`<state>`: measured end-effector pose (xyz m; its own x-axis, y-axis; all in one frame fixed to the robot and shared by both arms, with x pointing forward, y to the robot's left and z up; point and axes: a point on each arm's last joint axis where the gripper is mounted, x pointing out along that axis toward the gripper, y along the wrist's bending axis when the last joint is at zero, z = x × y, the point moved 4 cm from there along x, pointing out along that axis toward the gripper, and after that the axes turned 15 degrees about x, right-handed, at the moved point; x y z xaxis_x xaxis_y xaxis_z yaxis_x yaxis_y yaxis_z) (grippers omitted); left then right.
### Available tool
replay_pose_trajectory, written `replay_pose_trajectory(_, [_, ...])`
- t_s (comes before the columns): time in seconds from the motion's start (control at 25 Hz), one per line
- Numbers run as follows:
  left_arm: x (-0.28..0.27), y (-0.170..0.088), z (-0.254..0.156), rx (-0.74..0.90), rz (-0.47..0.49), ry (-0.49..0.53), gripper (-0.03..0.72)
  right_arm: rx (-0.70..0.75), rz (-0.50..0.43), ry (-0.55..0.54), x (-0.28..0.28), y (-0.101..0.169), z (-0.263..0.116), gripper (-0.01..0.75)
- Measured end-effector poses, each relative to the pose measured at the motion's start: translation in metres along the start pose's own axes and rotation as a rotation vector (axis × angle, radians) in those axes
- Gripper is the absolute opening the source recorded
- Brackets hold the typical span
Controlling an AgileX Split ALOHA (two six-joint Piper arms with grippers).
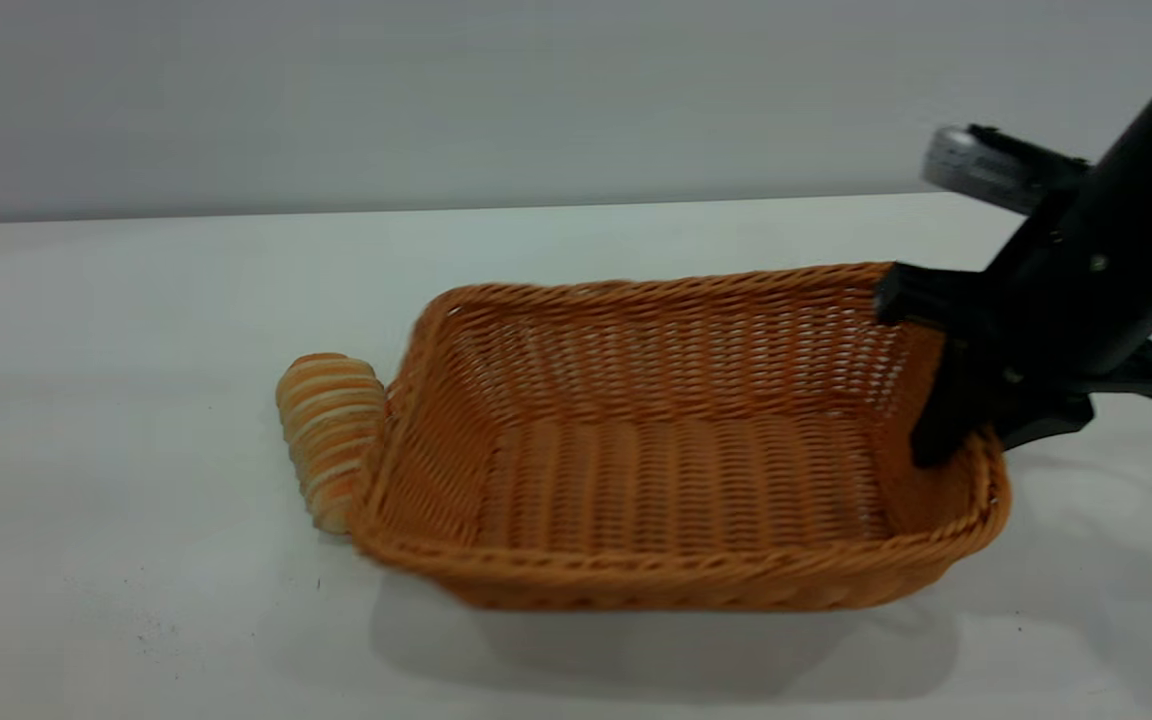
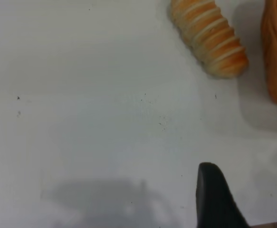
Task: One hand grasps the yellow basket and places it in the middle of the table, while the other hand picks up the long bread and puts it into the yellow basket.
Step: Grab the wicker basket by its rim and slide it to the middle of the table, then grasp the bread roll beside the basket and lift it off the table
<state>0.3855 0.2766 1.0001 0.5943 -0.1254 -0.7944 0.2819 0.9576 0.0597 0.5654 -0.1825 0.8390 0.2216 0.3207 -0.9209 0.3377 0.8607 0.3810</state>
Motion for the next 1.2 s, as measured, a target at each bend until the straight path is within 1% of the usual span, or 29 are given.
replay_pose_trajectory(0.2, [0.000,0.000,0.000,-0.001,0.000,0.000,0.395,-0.023,-0.010,-0.006,0.007,-0.002,0.000,0.095])
replay_pose_trajectory(0.28, [0.000,0.000,0.000,-0.001,0.000,0.001,0.395,-0.037,-0.012,-0.018,0.009,-0.003,0.002,0.119])
replay_pose_trajectory(0.32, [0.000,0.000,0.000,-0.001,0.000,0.001,0.396,-0.042,-0.011,-0.029,0.009,-0.002,0.003,0.151])
replay_pose_trajectory(0.36, [0.000,0.000,0.000,-0.001,0.000,0.001,0.395,-0.044,-0.010,-0.041,0.009,-0.002,0.004,0.202])
replay_pose_trajectory(0.48, [0.000,0.000,-0.001,-0.001,-0.001,0.004,0.395,-0.053,-0.009,-0.072,0.009,0.000,0.008,0.393])
replay_pose_trajectory(0.52, [0.000,0.000,-0.001,-0.001,-0.001,0.004,0.395,-0.053,-0.009,-0.079,0.009,0.000,0.008,0.480])
replay_pose_trajectory(0.6, [0.000,0.000,-0.001,-0.001,-0.001,0.004,0.395,-0.064,-0.009,-0.084,0.009,0.000,0.009,0.599])
replay_pose_trajectory(0.64, [0.000,0.000,-0.001,-0.001,-0.001,0.004,0.395,-0.079,-0.010,-0.085,0.008,0.000,0.010,0.646])
replay_pose_trajectory(0.72, [0.000,0.000,-0.001,-0.001,-0.001,0.004,0.395,-0.120,-0.009,-0.094,0.005,0.002,0.010,0.686])
replay_pose_trajectory(0.8, [0.000,0.000,0.000,-0.002,-0.001,0.003,0.395,-0.157,0.003,-0.120,-0.005,0.006,0.013,0.688])
replay_pose_trajectory(0.88, [0.000,0.000,0.000,-0.006,0.000,-0.002,0.395,-0.192,0.018,-0.155,-0.019,0.012,0.016,0.673])
replay_pose_trajectory(1.0, [0.003,0.001,0.002,-0.052,0.001,-0.003,0.395,-0.274,0.037,-0.226,-0.046,0.022,0.020,0.626])
replay_pose_trajectory(1.12, [0.014,0.002,0.006,-0.123,0.001,0.019,0.395,-0.345,0.059,-0.294,-0.075,0.031,0.021,0.575])
replay_pose_trajectory(1.2, [0.025,0.004,0.010,-0.155,0.002,0.038,0.395,-0.373,0.082,-0.328,-0.096,0.037,0.019,0.562])
